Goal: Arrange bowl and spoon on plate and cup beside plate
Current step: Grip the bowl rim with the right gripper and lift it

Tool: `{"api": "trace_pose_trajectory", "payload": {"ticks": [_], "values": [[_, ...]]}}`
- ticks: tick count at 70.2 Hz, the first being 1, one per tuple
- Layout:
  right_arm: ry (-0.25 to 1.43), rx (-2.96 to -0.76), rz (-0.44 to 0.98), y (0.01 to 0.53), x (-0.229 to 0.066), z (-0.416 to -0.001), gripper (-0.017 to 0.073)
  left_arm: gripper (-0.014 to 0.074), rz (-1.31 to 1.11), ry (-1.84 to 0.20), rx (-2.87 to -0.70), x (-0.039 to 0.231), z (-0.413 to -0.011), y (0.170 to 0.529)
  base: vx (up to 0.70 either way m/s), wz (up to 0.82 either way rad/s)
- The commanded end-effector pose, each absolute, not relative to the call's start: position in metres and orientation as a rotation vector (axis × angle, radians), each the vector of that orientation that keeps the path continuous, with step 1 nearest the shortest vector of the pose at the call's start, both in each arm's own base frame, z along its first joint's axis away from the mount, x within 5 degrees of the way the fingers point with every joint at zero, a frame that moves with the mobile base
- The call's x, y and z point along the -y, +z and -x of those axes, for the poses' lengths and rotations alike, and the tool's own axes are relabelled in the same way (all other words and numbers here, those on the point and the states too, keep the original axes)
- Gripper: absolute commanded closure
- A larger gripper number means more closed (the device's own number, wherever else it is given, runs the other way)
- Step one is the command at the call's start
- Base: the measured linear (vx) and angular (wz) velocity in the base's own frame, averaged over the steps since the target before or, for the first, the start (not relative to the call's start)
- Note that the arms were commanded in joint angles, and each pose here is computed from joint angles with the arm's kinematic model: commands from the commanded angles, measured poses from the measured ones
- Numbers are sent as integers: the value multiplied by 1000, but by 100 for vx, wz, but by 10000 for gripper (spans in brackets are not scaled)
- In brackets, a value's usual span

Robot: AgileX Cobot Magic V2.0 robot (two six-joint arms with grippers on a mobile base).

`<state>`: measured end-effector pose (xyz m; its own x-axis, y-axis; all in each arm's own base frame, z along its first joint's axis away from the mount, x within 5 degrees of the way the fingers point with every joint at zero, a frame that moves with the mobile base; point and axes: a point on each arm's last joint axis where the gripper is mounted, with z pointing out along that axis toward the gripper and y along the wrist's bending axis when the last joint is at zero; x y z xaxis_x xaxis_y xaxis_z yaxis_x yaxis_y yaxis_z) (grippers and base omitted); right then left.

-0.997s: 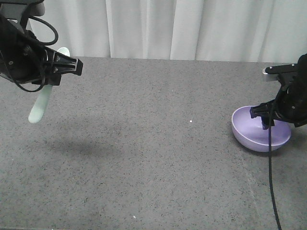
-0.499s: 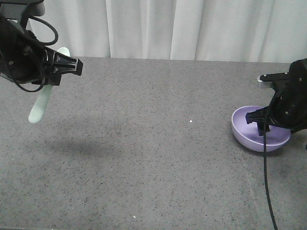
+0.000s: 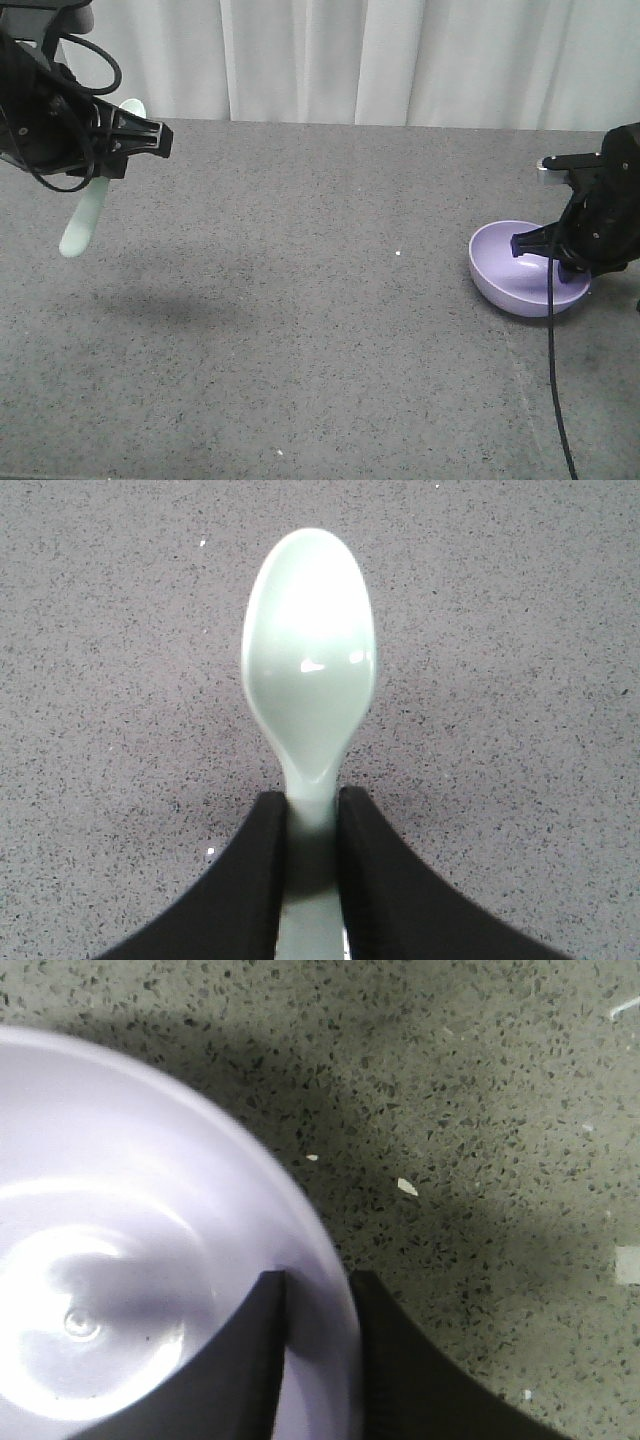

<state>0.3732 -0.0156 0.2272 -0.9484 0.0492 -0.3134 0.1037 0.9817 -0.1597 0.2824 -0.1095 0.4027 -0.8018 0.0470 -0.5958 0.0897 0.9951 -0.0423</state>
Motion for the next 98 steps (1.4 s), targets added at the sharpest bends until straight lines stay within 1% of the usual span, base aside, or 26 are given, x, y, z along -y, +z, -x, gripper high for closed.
{"api": "trace_pose_trajectory", "payload": {"ticks": [1, 11, 26, 32, 46, 47, 55, 63, 75, 98], "values": [[-253, -2726, -110, 251, 17, -374, 576, 601, -92, -130, -2395, 107, -275, 424, 0, 0], [-255, -2715, -112, 258, 17, -371, 571, 601, -92, -130, -2395, 107, -275, 424, 0, 0], [-235, -2621, -141, 306, 17, -345, 570, 601, -92, -130, -2395, 107, -275, 424, 0, 0], [-218, -2578, -161, 331, 17, -327, 570, 601, -92, -130, -2395, 107, -275, 424, 0, 0], [-142, -2444, -176, 395, 13, -263, 570, 601, -92, -130, -2395, 107, -275, 424, 0, 0], [-137, -2447, -174, 394, 13, -263, 570, 601, -92, -130, -2395, 107, -275, 424, 0, 0], [-98, -2372, -155, 423, 10, -222, 568, 601, -92, -130, -2395, 107, -275, 424, 0, 0], [-96, -2315, -146, 437, 10, -200, 566, 601, -92, -130, -2395, 107, -275, 424, 0, 0], [-105, -2312, -146, 442, 11, -187, 566, 601, -92, -130, -2395, 107, -275, 424, 0, 0], [-104, -2317, -147, 442, 11, -186, 566, 601, -92, -130, -2395, 107, -275, 424, 0, 0]]}}
